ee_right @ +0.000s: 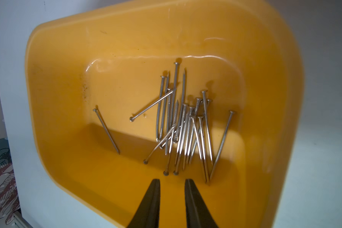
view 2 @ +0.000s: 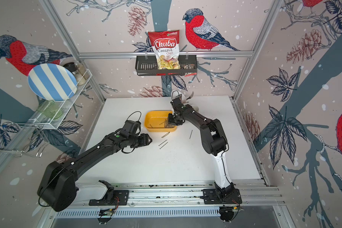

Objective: Put the nails on the desktop into the storage box
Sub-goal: Place the nail in the storage box, then pick up the nail from the center of the board, then place the nail in the storage box, then pick up the nail from the center of the board.

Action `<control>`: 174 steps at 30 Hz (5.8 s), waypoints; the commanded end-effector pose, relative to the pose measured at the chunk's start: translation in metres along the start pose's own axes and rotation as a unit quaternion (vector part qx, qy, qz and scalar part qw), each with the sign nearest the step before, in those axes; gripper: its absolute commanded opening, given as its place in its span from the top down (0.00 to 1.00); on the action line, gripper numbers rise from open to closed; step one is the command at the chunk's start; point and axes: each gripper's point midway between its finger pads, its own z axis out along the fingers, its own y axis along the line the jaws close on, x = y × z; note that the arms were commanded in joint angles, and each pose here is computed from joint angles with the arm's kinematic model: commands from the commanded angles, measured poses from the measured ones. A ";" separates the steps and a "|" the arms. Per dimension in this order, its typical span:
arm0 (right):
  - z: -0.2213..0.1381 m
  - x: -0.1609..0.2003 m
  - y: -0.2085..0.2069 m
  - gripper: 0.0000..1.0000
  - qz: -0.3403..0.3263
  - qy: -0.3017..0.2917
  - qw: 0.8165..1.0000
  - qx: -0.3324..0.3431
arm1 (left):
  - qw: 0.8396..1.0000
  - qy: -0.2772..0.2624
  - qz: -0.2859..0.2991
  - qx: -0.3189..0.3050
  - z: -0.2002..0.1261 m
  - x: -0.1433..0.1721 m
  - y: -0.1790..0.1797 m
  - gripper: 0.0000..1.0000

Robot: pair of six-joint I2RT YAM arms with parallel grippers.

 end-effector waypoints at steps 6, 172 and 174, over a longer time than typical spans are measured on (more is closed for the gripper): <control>-0.070 0.001 0.006 0.72 -0.019 -0.044 0.999 0.009 | 1.000 0.003 0.016 0.012 0.008 0.000 -0.005 0.34; -0.157 0.048 -0.007 0.41 -0.042 -0.172 0.983 -0.053 | 0.981 0.099 0.160 -0.056 0.080 0.056 -0.015 0.32; -0.157 0.050 -0.008 0.41 -0.042 -0.170 0.983 -0.051 | 0.980 0.103 0.163 -0.057 0.083 0.057 -0.015 0.32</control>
